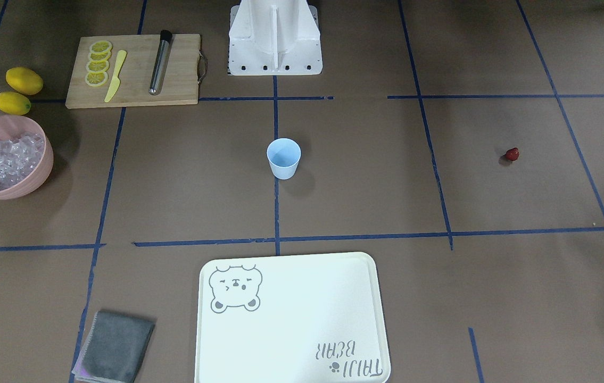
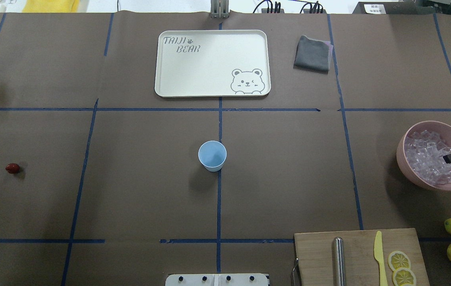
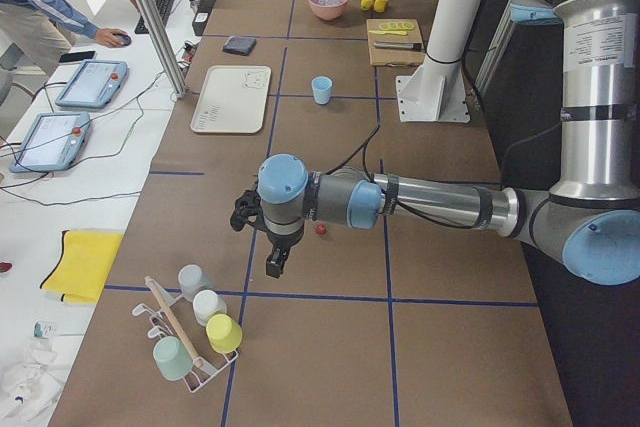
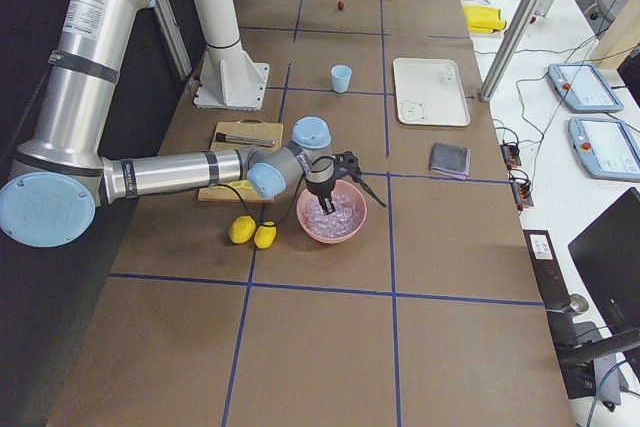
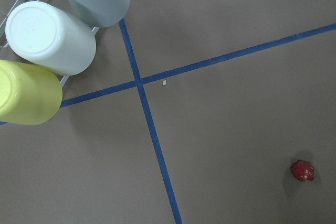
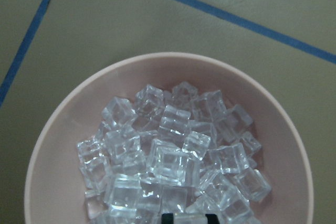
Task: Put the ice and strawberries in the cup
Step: 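Carry the ice cube with the right gripper over the light-blue cup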
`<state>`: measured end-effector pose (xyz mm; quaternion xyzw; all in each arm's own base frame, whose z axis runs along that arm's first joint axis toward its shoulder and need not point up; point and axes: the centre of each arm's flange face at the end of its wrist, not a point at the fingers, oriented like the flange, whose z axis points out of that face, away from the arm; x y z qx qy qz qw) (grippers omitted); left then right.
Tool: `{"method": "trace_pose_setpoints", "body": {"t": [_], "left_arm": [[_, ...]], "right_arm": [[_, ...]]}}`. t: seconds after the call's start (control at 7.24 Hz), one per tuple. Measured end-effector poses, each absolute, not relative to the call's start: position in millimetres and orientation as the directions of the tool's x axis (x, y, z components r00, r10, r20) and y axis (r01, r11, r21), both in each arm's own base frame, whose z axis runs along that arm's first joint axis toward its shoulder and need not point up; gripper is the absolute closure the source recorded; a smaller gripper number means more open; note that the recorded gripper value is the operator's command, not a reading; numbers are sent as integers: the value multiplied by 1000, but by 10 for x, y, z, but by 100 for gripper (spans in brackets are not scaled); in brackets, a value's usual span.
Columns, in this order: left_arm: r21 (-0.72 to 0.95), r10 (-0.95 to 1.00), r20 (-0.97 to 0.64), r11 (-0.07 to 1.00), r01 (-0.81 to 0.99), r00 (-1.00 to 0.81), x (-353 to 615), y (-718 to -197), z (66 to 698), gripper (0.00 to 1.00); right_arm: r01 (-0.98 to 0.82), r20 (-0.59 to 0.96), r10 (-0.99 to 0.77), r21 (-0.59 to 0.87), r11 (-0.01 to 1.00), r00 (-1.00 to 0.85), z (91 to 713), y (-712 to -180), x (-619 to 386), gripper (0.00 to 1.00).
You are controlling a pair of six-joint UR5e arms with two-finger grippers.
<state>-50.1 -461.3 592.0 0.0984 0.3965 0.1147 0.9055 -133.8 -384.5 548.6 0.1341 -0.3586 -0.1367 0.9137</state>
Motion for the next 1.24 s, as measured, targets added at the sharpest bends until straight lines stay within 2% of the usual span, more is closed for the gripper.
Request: {"method": "trace_pose_setpoints", "body": {"t": [0.41,0.83,0.97,1.24], "left_arm": [[272,288,-696,954,-130,658,-500,-4613,5910,0],[274,290,-695,953,-130,658,-499,-4613,5897,0],[276,291,-698,953,-129,655,-497,-4615,5888,0],[278,292,-702,952,-128,649,-491,-4617,5873,0]], "right_arm": [[86,663,-304,341,936,684,4937,-4167,-1159,100],[87,682,-288,314,945,673,3833,-4600,-1463,100],[87,696,-277,295,951,663,3382,-4689,-1804,100],[56,708,-218,246,968,672,2548,-4531,-2907,100]]}}
